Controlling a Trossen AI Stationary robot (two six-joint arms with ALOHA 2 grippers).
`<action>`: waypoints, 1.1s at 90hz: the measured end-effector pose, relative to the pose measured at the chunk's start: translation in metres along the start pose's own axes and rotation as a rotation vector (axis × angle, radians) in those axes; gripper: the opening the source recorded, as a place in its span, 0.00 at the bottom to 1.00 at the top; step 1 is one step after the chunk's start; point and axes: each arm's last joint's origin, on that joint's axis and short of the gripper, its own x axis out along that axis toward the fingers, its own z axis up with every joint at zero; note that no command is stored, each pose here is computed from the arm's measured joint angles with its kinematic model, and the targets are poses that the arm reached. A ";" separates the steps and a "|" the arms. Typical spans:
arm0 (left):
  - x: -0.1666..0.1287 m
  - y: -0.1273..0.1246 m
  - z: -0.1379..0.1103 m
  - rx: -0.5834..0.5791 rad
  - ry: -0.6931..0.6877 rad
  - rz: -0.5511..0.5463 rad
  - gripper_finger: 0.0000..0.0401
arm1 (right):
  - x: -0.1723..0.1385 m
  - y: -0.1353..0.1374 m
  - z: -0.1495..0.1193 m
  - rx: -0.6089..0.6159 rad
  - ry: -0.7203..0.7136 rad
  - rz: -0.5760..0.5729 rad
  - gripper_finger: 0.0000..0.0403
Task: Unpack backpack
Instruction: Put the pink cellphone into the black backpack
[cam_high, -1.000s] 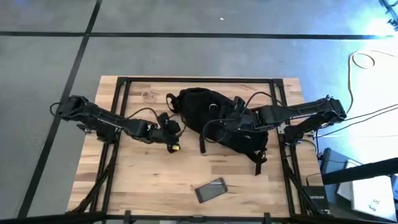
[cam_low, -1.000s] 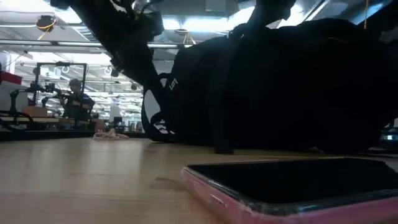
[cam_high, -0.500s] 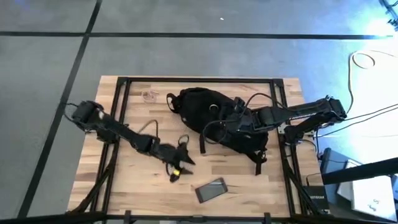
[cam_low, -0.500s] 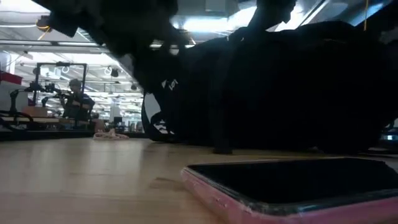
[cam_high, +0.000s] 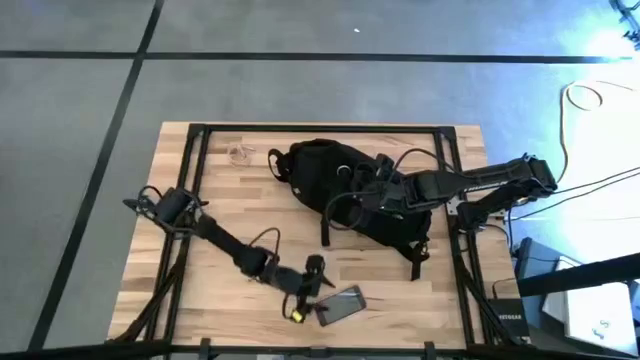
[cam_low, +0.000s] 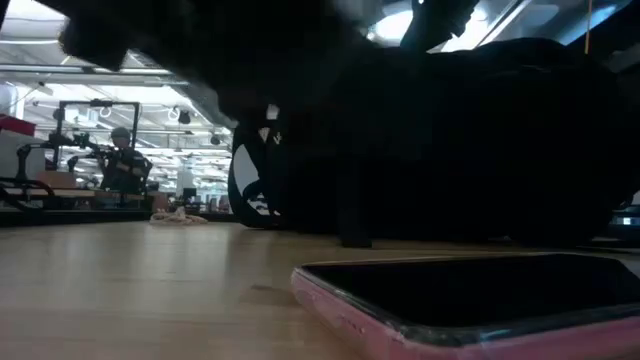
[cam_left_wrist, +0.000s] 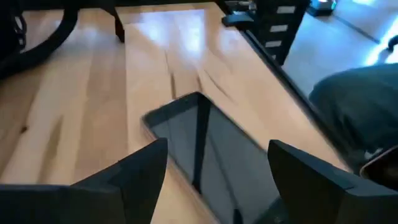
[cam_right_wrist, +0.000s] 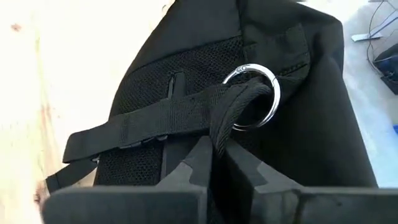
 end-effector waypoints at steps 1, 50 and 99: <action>0.000 -0.001 0.000 -0.006 -0.001 0.001 0.65 | 0.000 0.000 0.000 -0.001 0.000 -0.001 0.02; 0.016 -0.078 0.008 -0.068 -0.042 0.199 0.66 | -0.002 0.002 0.005 -0.242 -0.058 -0.052 0.96; 0.039 -0.078 0.004 -0.197 0.079 0.255 0.97 | -0.004 0.007 0.002 -0.134 -0.041 0.005 0.98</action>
